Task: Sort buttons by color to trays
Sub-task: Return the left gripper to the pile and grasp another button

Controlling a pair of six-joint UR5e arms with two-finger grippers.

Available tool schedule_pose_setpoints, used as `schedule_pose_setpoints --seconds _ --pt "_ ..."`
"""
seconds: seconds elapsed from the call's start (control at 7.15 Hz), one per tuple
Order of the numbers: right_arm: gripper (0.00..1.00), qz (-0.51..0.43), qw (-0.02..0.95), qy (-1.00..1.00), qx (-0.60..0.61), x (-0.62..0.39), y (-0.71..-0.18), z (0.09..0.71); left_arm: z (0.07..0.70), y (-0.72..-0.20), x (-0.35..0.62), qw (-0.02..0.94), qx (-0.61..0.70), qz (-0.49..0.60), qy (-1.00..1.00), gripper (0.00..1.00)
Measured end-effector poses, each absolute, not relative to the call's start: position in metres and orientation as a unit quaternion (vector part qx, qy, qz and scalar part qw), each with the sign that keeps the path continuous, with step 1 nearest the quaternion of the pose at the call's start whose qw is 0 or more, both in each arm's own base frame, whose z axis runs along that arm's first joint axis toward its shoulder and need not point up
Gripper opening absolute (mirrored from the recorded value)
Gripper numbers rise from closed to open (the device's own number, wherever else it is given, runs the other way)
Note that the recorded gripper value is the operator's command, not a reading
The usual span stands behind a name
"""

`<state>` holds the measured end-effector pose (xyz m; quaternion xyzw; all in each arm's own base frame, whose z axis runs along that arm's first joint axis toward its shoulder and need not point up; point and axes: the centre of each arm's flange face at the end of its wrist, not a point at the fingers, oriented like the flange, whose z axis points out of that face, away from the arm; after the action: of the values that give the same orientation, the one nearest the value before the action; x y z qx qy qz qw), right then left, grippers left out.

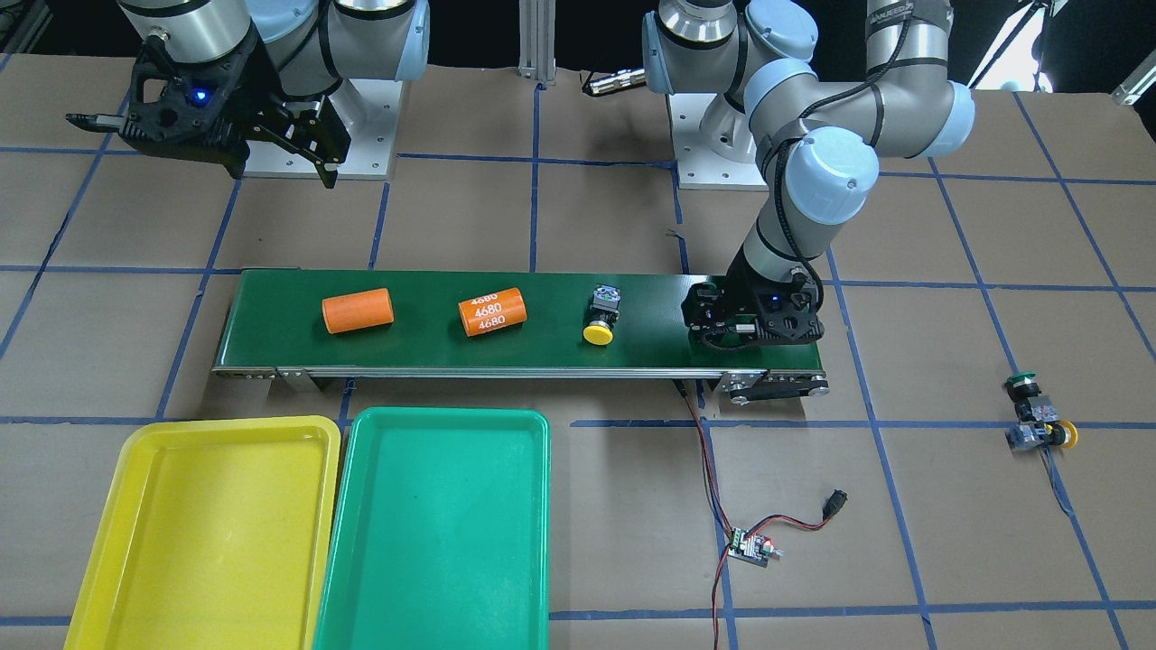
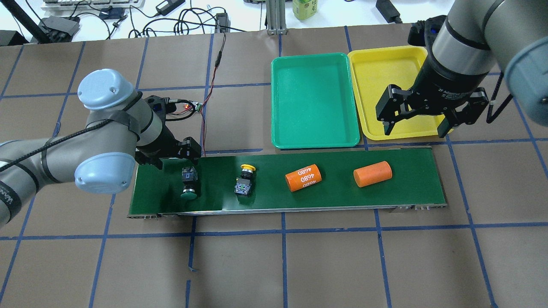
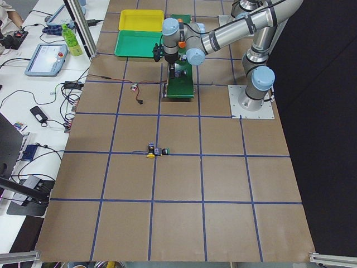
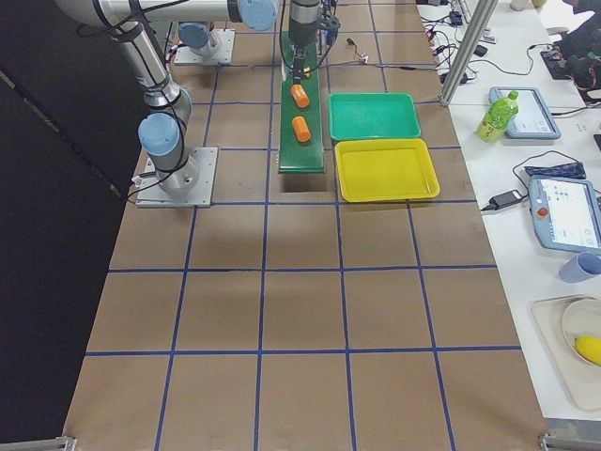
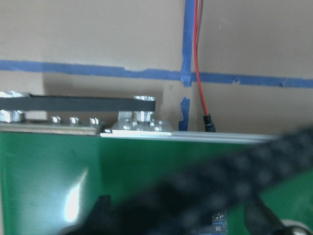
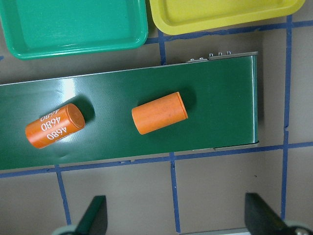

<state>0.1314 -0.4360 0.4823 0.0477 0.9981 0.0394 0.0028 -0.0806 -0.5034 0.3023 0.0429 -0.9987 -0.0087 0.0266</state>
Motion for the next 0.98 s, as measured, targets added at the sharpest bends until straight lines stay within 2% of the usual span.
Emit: schedule_pose_setpoints --seconds 0.42,0.7,0.98 --pt "1.00 0.041 0.006 0.998 0.047 0.132 -0.436 0.482 0.318 -0.565 0.115 0.027 0.004 0.002 -1.000 1.00" --pt "1.00 0.041 0.010 0.998 0.046 0.133 -0.436 0.481 0.294 -0.573 0.228 0.020 -0.118 0.003 -0.993 1.00" --pt "1.00 0.042 0.012 0.998 0.046 0.134 -0.435 0.481 0.250 -0.570 0.282 0.007 -0.251 0.003 -0.968 1.00"
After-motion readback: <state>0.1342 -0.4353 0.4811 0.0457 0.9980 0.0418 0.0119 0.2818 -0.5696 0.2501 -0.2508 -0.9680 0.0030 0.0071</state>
